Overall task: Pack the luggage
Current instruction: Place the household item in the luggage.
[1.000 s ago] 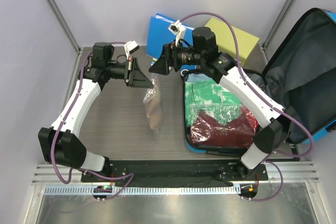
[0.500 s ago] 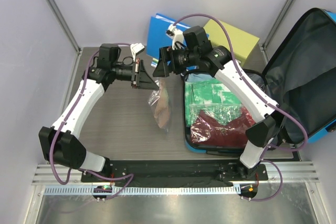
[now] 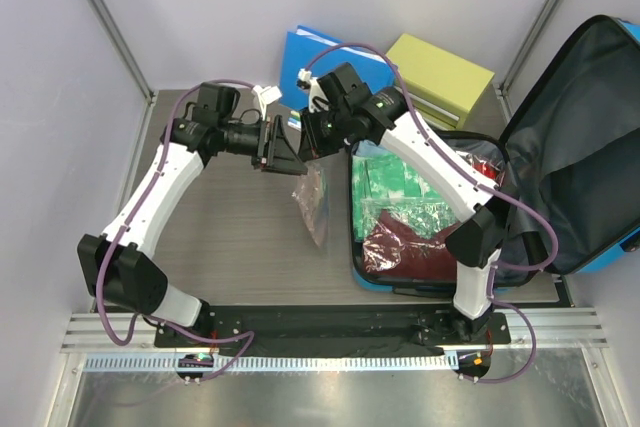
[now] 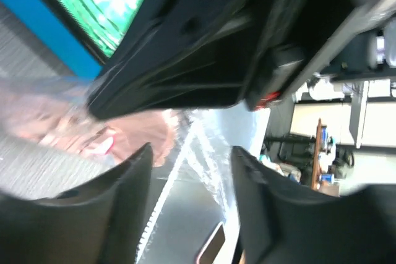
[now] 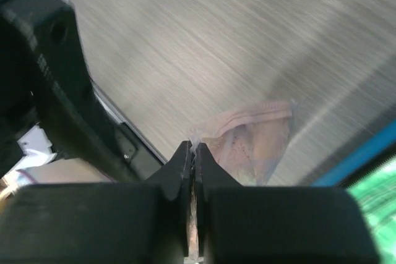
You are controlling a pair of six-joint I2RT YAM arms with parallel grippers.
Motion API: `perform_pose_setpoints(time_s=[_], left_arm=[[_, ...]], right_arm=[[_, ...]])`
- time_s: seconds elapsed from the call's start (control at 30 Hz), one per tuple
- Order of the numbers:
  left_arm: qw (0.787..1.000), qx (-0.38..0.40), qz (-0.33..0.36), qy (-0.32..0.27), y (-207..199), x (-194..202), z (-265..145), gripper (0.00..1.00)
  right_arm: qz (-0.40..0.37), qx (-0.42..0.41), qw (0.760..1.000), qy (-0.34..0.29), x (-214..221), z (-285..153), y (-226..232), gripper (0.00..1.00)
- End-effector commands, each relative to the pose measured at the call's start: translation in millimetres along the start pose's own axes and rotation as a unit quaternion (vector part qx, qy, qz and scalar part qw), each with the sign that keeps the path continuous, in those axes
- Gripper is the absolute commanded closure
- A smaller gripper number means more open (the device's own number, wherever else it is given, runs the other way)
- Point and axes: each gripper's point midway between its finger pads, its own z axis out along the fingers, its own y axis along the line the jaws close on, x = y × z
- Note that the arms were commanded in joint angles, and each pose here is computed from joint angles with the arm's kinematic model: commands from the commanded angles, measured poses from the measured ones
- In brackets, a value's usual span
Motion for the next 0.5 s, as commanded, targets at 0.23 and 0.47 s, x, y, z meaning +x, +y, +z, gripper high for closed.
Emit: perform_pose_setpoints(time_s=[0.23, 0.47], left_arm=[[0.998, -0.056, 0.005, -0.030, 28.8, -21.5, -7.8, 0.09], [0.996, -0.058, -0.032, -0.066, 68.7, -38.9, -29.6, 0.07]], right_arm=[[0.007, 0.090, 0.981, -0.174, -75.5, -137.0, -36.7, 0.99], [-0.016, 0.227, 0.956, -0.183, -47.0, -231.3, -80.6, 0.99]])
